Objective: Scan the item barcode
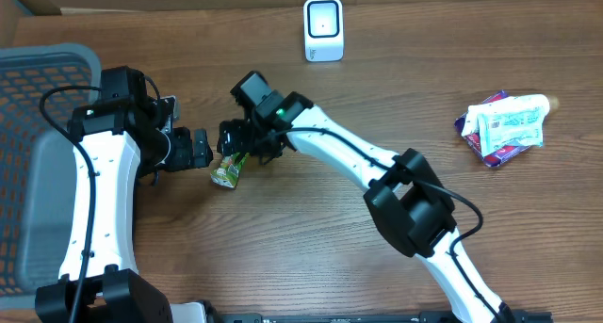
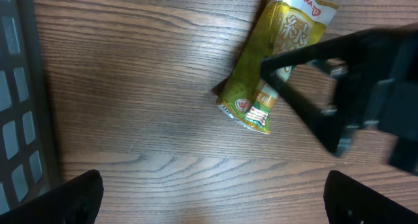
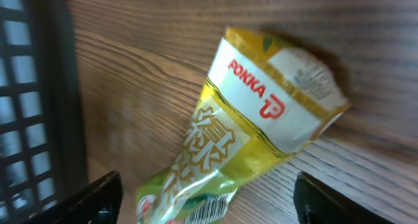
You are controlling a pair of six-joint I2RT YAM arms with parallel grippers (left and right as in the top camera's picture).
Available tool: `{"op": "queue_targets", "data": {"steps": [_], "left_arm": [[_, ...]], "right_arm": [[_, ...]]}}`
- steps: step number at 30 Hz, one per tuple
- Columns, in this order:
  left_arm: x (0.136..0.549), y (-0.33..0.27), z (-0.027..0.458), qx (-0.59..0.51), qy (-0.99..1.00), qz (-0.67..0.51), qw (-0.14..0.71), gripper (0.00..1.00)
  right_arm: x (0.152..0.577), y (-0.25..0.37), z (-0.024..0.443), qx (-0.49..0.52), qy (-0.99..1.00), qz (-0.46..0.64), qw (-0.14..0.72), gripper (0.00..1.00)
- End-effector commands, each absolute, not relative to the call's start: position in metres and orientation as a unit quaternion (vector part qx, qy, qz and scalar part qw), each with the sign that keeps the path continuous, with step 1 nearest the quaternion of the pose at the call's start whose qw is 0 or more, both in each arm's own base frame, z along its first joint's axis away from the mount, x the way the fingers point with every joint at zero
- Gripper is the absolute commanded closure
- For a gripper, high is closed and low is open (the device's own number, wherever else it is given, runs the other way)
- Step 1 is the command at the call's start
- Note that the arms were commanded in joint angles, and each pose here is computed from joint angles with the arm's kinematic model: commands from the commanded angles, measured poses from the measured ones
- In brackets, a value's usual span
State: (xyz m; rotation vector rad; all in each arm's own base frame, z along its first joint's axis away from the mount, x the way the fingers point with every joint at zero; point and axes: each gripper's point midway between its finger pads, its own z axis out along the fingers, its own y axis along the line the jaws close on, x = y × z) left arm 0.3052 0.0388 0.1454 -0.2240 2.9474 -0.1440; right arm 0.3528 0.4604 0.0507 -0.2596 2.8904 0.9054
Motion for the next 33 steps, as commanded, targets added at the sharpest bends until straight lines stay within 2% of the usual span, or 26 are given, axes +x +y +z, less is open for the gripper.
{"op": "queue_targets", "data": {"steps": [1, 9, 23, 33], "left_arm": [[0.307, 0.04, 0.146, -0.07, 0.992, -0.05, 0.092, 0.0], [0.307, 0.039, 0.146, -0.069, 0.992, -0.05, 0.092, 0.01], [0.307, 0.039, 0.146, -0.069, 0.992, -0.05, 0.092, 0.01], [0.307, 0.039, 0.146, -0.069, 0.992, -0.05, 0.092, 0.0]], "right_arm": [[0.345, 0.459, 0.024, -0.081, 0.96, 0.264, 0.043, 0.25], [0.333, 0.414, 0.002, -0.088, 0.98, 0.18, 0.004, 0.54], [0.358, 0.322, 0.002, -0.182, 0.974, 0.127, -0.043, 0.53], [0.345, 0.282, 0.009, -0.232, 0.956, 0.141, -0.108, 0.52]]}}
